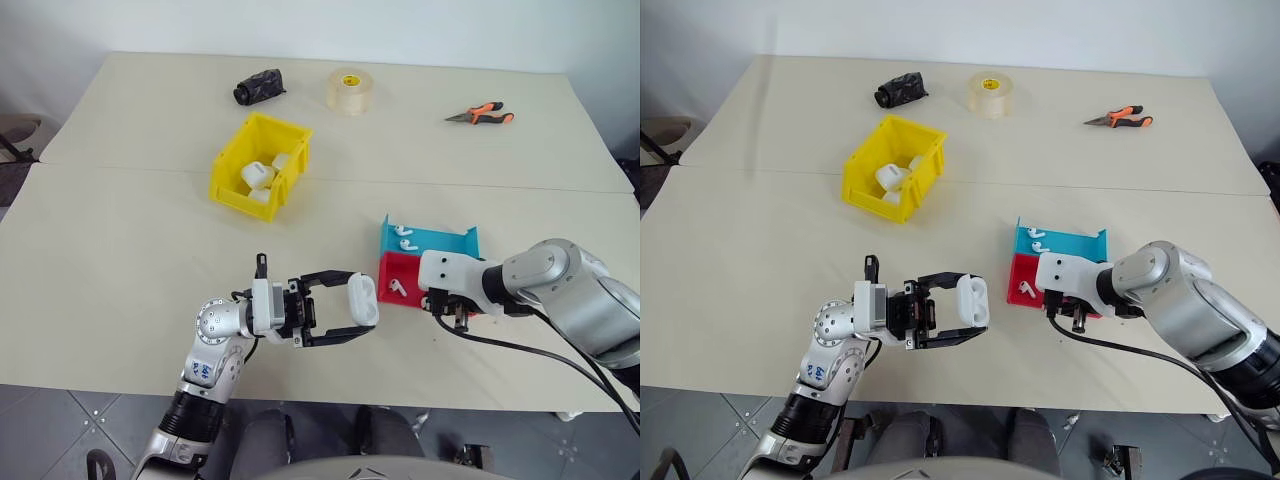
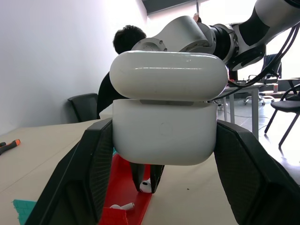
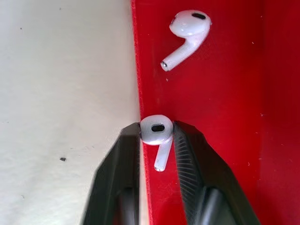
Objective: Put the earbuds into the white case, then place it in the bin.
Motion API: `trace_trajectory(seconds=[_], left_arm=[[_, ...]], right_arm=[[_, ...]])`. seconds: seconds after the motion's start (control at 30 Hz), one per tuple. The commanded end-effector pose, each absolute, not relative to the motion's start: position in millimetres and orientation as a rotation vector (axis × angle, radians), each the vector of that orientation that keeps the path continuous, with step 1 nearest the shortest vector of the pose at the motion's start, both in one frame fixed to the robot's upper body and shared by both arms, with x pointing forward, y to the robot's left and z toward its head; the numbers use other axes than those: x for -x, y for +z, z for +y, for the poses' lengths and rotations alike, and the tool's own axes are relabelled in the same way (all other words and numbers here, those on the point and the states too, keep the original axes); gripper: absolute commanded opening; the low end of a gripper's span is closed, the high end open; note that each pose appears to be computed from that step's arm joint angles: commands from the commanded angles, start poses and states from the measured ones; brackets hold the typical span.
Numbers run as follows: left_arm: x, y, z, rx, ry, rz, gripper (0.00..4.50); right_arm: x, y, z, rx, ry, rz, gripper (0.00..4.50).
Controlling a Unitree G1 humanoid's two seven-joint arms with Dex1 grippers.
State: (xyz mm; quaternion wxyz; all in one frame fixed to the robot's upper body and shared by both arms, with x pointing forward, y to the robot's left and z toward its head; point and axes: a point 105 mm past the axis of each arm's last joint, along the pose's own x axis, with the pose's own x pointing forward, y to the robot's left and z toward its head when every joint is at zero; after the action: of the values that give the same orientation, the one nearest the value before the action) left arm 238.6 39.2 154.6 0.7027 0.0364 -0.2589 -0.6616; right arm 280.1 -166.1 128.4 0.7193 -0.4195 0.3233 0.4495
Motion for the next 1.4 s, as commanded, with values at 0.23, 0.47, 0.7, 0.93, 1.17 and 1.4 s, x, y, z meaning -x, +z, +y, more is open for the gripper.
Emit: trace_trajectory(seconds=[0.23, 0.47, 0.7, 0.93, 1.17, 1.4], left_arm=[[-236.2, 158.1, 40.9, -0.062, -1.513, -0.59, 2.97], [-239.2, 164.6, 47.3, -0.013, -1.546, -0.613, 2.97], [-244.9, 175.1, 39.3, 0.054, -1.559, -0.635, 2.97], [-244.9, 184.1, 34.2, 0.103, -1.574, -0.636, 2.97], [-245.8, 197.8, 32.5, 0.19, -1.556, -0.632, 2.97], [-243.4, 200.8, 32.8, 0.198, -1.576, -0.619, 2.97]], right_arm=[[-272.0, 157.3, -166.2, 0.872, 1.008, 0.588, 0.63], [-239.3, 206.0, -138.5, 0.491, 1.289, 0.064, 0.63], [-225.9, 234.9, -118.8, 0.058, 1.28, -0.306, 0.63], [-220.8, 250.7, -95.5, -0.161, 1.236, -0.462, 0.63], [-217.6, 242.3, -84.8, -0.229, 1.211, -0.465, 0.63], [-221.6, 235.9, -86.6, -0.24, 1.169, -0.471, 0.63]])
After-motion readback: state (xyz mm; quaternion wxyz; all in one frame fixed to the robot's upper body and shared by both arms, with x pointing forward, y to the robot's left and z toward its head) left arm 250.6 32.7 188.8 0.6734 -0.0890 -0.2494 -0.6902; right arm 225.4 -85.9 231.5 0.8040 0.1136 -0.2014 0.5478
